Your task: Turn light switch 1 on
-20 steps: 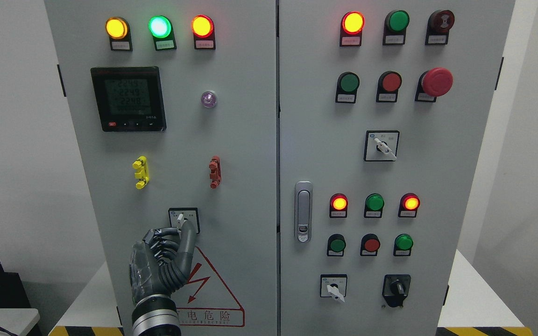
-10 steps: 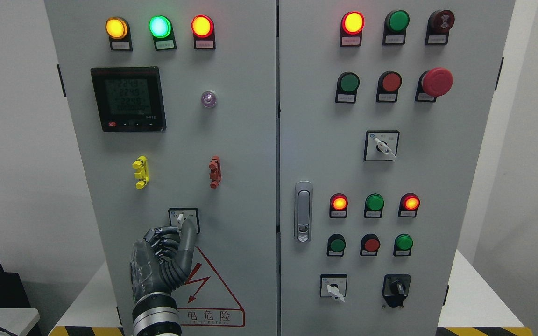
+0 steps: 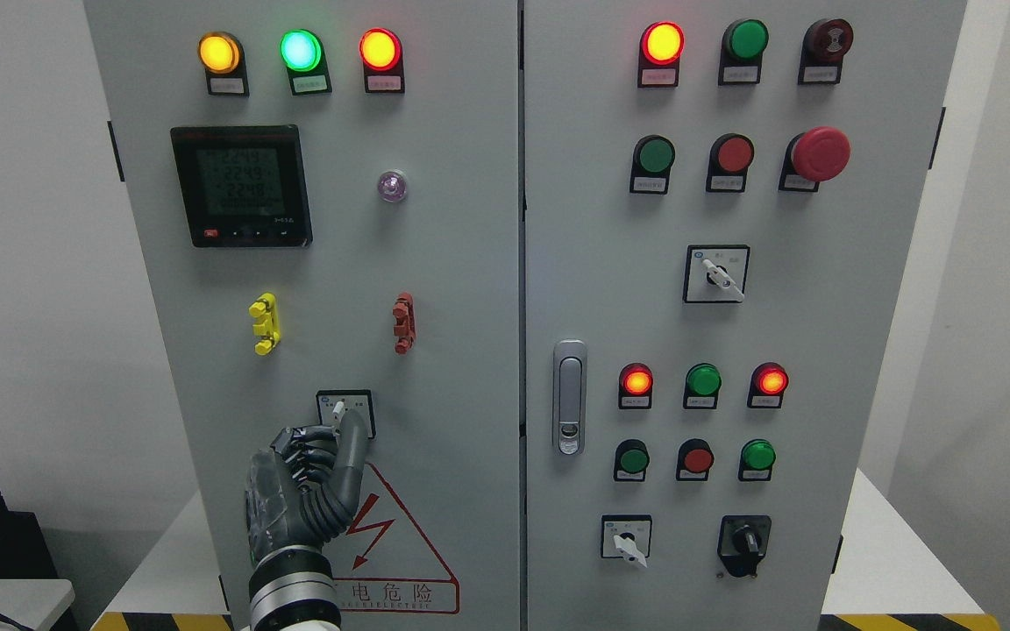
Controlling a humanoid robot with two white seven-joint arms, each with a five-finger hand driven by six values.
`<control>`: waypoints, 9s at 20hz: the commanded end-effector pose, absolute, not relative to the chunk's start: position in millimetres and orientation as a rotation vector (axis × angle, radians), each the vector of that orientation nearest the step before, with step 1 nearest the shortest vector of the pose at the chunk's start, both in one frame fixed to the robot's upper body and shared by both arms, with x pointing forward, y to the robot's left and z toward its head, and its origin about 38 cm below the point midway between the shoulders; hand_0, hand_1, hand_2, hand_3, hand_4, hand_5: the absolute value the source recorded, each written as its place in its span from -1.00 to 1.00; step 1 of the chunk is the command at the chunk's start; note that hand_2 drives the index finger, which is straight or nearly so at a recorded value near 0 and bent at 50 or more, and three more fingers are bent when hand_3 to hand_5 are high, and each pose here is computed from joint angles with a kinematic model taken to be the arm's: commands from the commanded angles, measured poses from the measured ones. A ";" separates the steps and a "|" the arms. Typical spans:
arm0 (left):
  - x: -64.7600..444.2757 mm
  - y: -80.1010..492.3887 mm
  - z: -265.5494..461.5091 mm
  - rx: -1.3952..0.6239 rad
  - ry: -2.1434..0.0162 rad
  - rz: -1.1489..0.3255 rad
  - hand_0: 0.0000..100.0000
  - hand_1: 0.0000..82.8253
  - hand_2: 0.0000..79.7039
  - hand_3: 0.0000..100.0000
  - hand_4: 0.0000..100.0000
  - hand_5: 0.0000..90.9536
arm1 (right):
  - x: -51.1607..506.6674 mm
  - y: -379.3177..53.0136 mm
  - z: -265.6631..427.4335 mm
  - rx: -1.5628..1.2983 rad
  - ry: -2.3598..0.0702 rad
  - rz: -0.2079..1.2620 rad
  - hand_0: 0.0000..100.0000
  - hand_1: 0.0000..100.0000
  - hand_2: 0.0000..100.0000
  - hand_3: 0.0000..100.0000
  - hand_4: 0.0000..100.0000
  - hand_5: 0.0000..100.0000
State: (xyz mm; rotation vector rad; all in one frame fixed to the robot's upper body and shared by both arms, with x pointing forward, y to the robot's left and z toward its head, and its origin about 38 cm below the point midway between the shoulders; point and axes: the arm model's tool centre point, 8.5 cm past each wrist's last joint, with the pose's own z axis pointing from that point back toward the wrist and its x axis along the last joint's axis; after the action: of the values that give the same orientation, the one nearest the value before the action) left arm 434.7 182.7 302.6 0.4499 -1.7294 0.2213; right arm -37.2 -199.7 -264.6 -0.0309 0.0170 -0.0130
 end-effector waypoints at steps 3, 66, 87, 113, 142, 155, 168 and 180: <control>435.2 182.0 304.8 0.448 -1.731 0.219 -0.38 -0.01 0.24 0.60 0.71 0.89 | -37.5 -198.9 -264.6 -0.029 0.017 -0.021 -0.76 -0.22 -1.00 -1.00 -1.00 -1.00; 438.5 177.5 309.6 0.423 -1.724 0.178 -0.05 -0.29 0.30 0.63 0.73 0.89 | -37.5 -199.8 -264.6 -0.031 0.017 -0.021 -0.76 -0.22 -1.00 -1.00 -1.00 -1.00; 439.2 172.8 309.5 0.393 -1.725 0.157 0.16 -0.34 0.31 0.67 0.75 0.90 | -37.5 -198.9 -264.6 -0.029 0.017 -0.021 -0.76 -0.22 -1.00 -1.00 -1.00 -1.00; 439.7 172.4 313.0 0.390 -1.734 0.159 0.38 -0.64 0.32 0.71 0.77 0.90 | -37.5 -198.9 -264.6 -0.029 0.017 -0.021 -0.76 -0.22 -1.00 -1.00 -1.00 -1.00; 435.9 173.6 306.4 0.385 -1.731 0.165 -0.36 -0.62 0.33 0.72 0.78 0.90 | -37.5 -198.9 -264.6 -0.029 0.017 -0.021 -0.76 -0.22 -1.00 -1.00 -1.00 -1.00; 428.7 179.7 292.2 0.388 -1.713 0.177 -0.37 -0.63 0.34 0.73 0.78 0.90 | -37.5 -199.8 -264.6 -0.031 0.017 -0.021 -0.76 -0.22 -1.00 -1.00 -1.00 -1.00; 391.0 193.6 247.1 0.316 -1.809 0.147 -0.62 -0.65 0.36 0.75 0.78 0.89 | -36.5 -198.9 -264.6 -0.029 0.016 -0.021 -0.76 -0.22 -1.00 -1.00 -1.00 -1.00; 277.7 343.4 75.2 0.465 -1.766 -0.039 -0.71 -0.93 0.13 0.57 0.66 0.46 | -37.6 -198.8 -264.6 -0.029 0.019 -0.021 -0.76 -0.22 -1.00 -1.00 -1.00 -1.00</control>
State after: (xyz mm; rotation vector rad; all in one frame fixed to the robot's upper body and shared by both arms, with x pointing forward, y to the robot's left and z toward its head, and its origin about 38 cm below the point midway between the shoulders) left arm 343.5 221.5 181.9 0.1852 -2.0357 -0.0889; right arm -37.3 -199.8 -264.6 -0.0311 0.0174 -0.0130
